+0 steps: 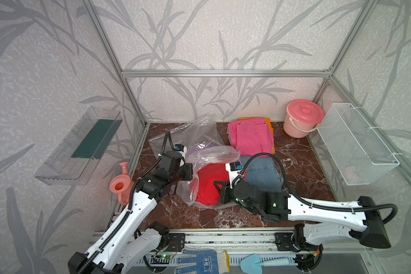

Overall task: Take the trousers out of the vacuum bag
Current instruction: Take out the trousers from the vacuum bag, then place the trousers at the center of the board.

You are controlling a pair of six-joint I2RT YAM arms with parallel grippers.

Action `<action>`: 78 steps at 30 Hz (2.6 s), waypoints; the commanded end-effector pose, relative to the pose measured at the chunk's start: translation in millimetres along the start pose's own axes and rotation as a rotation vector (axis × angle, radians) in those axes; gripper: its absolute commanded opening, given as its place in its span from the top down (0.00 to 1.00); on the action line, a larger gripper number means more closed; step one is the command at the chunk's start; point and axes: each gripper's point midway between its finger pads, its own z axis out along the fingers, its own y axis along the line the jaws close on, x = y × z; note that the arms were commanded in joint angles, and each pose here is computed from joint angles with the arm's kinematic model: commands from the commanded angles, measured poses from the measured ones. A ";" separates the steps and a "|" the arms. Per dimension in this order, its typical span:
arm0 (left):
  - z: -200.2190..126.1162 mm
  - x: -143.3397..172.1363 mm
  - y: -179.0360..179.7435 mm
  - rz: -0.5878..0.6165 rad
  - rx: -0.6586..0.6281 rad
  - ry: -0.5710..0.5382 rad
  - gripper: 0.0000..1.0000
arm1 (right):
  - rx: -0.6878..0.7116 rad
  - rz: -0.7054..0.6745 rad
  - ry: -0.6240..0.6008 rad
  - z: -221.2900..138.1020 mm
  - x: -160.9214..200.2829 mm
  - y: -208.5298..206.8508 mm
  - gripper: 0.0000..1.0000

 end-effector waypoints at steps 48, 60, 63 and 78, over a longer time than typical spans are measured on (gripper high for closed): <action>10.2 10.8 9.1 0.001 -0.051 0.059 1.00 | -0.223 -0.129 -0.421 -171.7 -267.1 72.3 1.00; 8.2 10.6 9.2 0.004 -0.050 0.053 1.00 | 0.056 -0.062 -0.476 -176.0 -298.3 -25.6 1.00; 7.9 9.4 8.7 0.002 -0.049 0.051 1.00 | 0.108 -0.041 -0.486 -181.9 -301.7 -45.5 1.00; 3.5 5.8 13.1 0.002 -0.070 0.018 1.00 | 0.273 0.074 -0.369 -135.9 -243.3 -133.9 1.00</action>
